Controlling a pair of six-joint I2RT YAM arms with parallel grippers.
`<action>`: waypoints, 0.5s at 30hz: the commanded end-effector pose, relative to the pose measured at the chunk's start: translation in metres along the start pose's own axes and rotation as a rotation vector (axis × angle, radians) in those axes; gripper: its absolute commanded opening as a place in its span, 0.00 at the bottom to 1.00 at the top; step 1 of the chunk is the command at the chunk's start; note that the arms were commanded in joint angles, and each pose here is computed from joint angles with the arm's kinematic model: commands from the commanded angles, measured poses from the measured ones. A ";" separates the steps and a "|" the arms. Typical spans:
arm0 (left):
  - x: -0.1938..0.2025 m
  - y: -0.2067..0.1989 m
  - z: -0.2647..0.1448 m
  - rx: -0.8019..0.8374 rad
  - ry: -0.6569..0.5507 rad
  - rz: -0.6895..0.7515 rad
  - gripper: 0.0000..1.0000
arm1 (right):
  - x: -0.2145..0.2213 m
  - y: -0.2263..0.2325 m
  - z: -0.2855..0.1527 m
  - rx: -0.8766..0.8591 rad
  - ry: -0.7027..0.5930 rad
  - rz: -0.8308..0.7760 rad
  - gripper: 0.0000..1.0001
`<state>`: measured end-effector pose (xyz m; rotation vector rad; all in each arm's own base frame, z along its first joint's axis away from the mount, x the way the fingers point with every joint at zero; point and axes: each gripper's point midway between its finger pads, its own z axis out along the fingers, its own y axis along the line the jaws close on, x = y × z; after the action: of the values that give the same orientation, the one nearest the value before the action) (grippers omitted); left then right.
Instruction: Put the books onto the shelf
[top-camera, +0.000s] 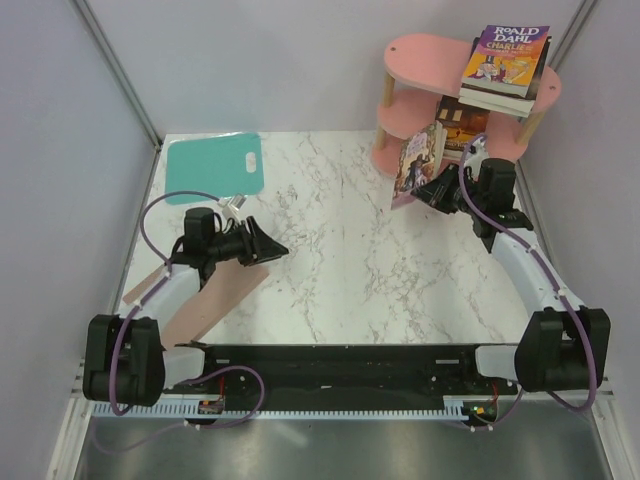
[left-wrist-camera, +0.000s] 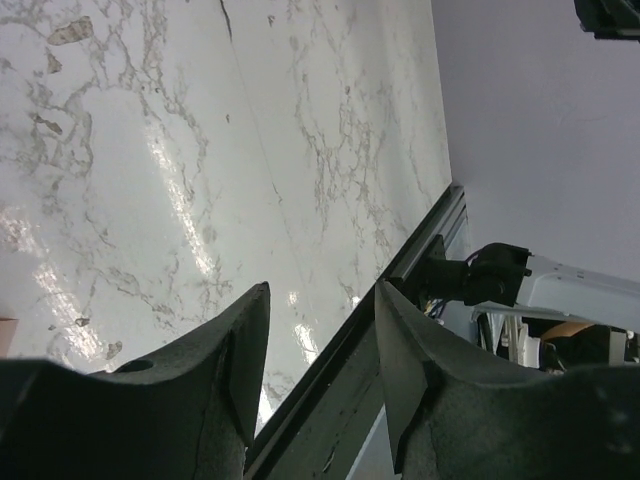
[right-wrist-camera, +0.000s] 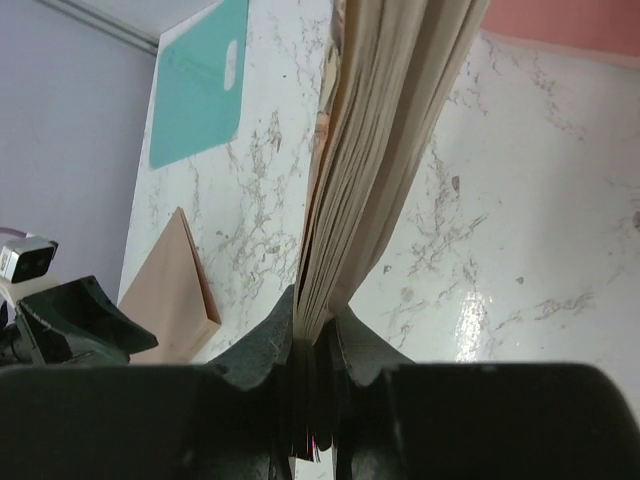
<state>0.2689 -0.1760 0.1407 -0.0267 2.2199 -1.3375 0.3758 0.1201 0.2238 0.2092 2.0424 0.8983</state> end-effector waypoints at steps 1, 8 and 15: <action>0.014 -0.017 -0.007 0.041 0.008 0.058 0.53 | -0.040 0.013 -0.007 -0.097 -0.060 -0.038 0.18; 0.034 -0.013 -0.005 0.015 0.027 0.062 0.53 | -0.048 0.018 -0.010 -0.141 -0.059 -0.030 0.10; 0.040 -0.012 -0.002 0.008 0.044 0.062 0.53 | -0.053 0.040 -0.018 -0.234 -0.061 -0.067 0.00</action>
<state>0.2304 -0.1910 0.1337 0.0491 2.2420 -1.3451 0.3851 0.1081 0.2390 0.1893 2.0051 1.0227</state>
